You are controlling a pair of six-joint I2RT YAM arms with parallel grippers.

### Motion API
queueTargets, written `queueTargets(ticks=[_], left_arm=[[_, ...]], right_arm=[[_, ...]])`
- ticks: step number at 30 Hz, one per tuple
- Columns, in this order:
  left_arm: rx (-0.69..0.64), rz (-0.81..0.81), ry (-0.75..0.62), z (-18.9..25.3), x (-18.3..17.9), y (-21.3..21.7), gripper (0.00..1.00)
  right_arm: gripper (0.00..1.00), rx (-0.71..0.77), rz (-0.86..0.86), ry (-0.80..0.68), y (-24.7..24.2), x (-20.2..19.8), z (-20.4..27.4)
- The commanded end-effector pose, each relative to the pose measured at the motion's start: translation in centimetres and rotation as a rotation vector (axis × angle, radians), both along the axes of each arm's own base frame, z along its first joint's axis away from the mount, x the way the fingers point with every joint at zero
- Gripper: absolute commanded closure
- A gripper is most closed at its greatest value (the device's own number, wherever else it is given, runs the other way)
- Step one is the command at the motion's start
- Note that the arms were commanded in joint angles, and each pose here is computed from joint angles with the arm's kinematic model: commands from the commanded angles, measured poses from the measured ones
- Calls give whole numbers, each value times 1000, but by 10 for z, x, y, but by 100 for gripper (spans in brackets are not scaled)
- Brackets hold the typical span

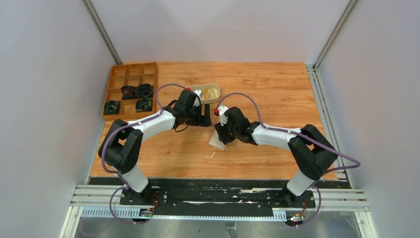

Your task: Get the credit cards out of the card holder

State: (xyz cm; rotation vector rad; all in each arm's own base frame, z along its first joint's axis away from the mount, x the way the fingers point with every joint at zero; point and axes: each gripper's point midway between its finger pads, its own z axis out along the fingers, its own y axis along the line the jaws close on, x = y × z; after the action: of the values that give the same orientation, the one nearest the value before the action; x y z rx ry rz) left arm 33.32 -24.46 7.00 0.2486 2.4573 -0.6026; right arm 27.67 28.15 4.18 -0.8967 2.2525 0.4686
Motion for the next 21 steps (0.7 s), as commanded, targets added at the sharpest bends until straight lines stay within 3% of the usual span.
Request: queueTargets(ticks=[1,4,7,12,21], left_arm=[[-18,2,11,-4,-2,-3,18],[-12,9,18,-8,-5,-1,18],[-4,11,32,-15,-9,1,18],[-23,1,73,-26,-20,-1,18],[-43,-27,87,-26,-32,-20,18]], right_arm=[[52,11,11,9,5,-2,-2],[53,1,8,18,1,-5,-7],[62,4,6,22,0,-8,-10],[100,-7,16,36,-3,-12,-17],[100,97,87,4,16,-2,7]])
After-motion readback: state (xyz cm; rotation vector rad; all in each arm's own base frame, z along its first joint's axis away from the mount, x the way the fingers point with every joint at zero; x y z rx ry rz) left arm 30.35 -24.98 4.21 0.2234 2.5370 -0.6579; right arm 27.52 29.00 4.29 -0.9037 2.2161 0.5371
